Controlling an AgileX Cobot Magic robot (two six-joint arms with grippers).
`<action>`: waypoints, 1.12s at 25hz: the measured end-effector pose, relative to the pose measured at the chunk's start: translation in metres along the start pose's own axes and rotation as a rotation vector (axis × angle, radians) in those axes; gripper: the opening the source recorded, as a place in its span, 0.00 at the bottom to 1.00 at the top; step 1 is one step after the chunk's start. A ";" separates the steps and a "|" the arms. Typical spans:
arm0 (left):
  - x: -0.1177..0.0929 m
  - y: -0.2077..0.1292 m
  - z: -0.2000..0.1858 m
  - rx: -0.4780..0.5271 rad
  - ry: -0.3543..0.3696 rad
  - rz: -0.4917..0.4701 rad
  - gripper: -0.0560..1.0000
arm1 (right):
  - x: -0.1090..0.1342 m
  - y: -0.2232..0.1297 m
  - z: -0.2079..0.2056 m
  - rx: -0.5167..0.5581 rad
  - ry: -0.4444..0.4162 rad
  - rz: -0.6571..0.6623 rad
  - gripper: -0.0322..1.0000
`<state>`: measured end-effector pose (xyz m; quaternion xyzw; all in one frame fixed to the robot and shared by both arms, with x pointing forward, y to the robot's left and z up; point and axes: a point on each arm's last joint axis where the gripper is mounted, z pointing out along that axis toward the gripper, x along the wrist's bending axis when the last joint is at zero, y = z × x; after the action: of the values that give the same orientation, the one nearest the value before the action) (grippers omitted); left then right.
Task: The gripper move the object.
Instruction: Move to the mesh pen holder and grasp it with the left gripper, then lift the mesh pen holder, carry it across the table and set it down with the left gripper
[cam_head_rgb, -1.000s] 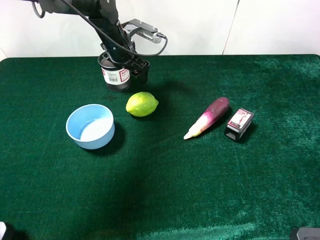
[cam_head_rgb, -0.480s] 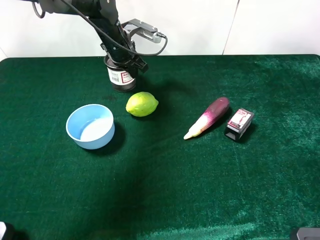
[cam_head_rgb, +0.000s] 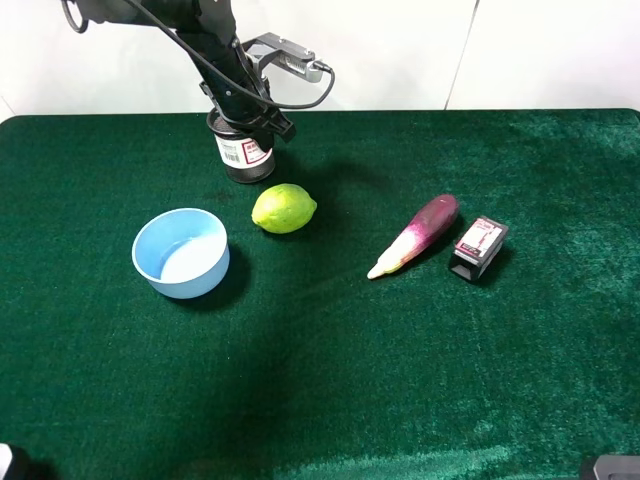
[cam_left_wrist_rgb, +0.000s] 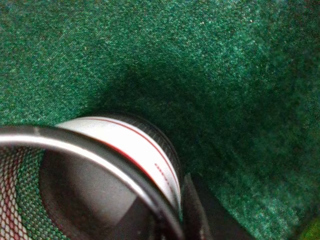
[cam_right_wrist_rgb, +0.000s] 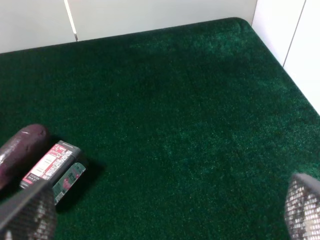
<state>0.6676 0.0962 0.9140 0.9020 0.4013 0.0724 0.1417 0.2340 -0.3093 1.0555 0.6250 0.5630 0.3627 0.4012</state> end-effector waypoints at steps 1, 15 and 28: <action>0.000 0.000 -0.001 0.000 0.003 0.003 0.15 | 0.000 0.000 0.000 0.000 0.000 0.000 0.70; -0.002 0.011 -0.059 0.128 -0.044 -0.007 0.14 | 0.000 0.000 0.000 0.000 0.000 0.000 0.70; 0.000 0.013 -0.130 0.117 0.054 -0.037 0.14 | 0.000 0.000 0.000 0.000 0.000 0.000 0.70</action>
<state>0.6446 0.1138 1.0412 0.8990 0.4248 0.0704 0.0794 0.2340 -0.3093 1.0555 0.6250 0.5630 0.3627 0.4012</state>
